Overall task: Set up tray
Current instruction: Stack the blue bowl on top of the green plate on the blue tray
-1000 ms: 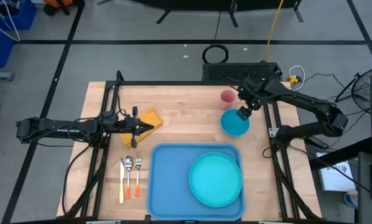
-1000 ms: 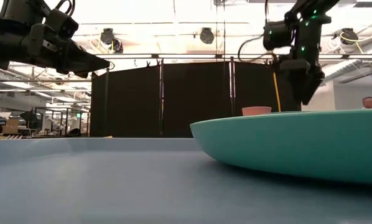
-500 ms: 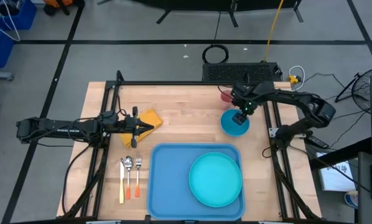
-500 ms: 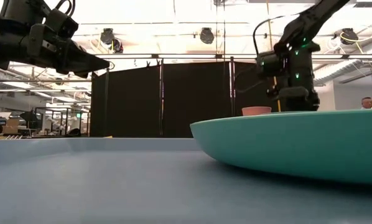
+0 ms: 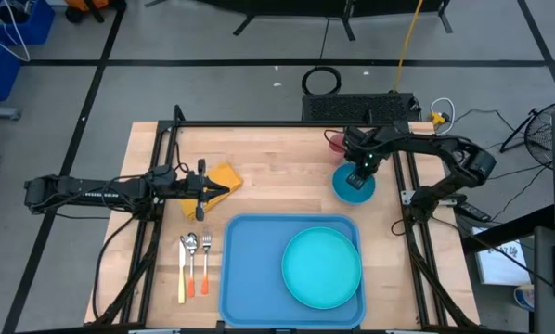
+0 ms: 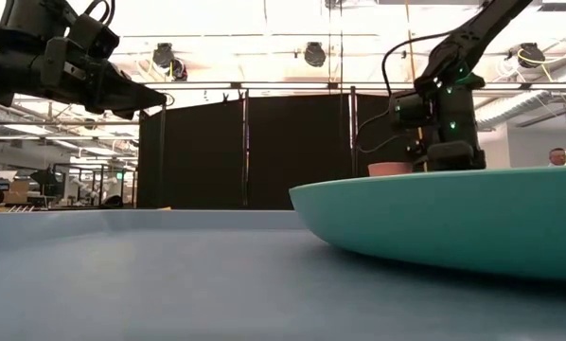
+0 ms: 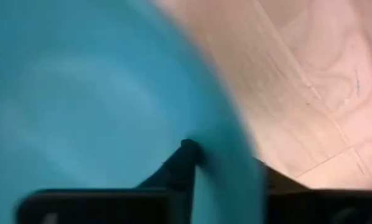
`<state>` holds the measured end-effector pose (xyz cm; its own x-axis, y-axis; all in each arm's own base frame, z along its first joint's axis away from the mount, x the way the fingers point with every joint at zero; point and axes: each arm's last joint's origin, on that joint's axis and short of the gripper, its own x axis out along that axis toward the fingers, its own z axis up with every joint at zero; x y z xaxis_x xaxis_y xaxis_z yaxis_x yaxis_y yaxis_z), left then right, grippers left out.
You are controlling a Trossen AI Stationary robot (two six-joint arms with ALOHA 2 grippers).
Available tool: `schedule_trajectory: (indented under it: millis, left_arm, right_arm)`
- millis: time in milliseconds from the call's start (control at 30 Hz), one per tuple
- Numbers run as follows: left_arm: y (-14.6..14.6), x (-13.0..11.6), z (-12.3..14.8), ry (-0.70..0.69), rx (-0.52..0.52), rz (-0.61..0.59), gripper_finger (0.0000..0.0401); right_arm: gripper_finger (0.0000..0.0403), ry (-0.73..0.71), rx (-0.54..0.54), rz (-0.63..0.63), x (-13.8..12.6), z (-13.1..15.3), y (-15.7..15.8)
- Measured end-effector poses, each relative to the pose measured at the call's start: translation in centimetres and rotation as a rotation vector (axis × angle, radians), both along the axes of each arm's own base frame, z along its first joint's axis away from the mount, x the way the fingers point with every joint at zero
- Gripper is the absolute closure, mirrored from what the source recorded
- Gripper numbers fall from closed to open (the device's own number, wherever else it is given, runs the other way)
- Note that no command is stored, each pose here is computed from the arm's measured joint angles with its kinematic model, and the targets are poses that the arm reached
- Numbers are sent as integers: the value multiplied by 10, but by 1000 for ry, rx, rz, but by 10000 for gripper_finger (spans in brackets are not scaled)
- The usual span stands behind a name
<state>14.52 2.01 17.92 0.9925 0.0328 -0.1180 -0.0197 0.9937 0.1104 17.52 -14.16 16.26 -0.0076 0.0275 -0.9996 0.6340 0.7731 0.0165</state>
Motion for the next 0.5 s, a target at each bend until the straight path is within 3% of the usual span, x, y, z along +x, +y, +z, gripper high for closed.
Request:
schedule_trajectory:
  millis: [67,233,500]
  left_arm:
    - [0,0,0,0,0,0,375]
    - [0,0,0,-1,-2,0,375]
    - [0,0,0,-4,-4,1,375]
  right_arm:
    - [386,-25,4,15,0,4,1]
    - [391,-77,33,14,-3,16,5]
    - [399,-175,41,56,-1,78,13]
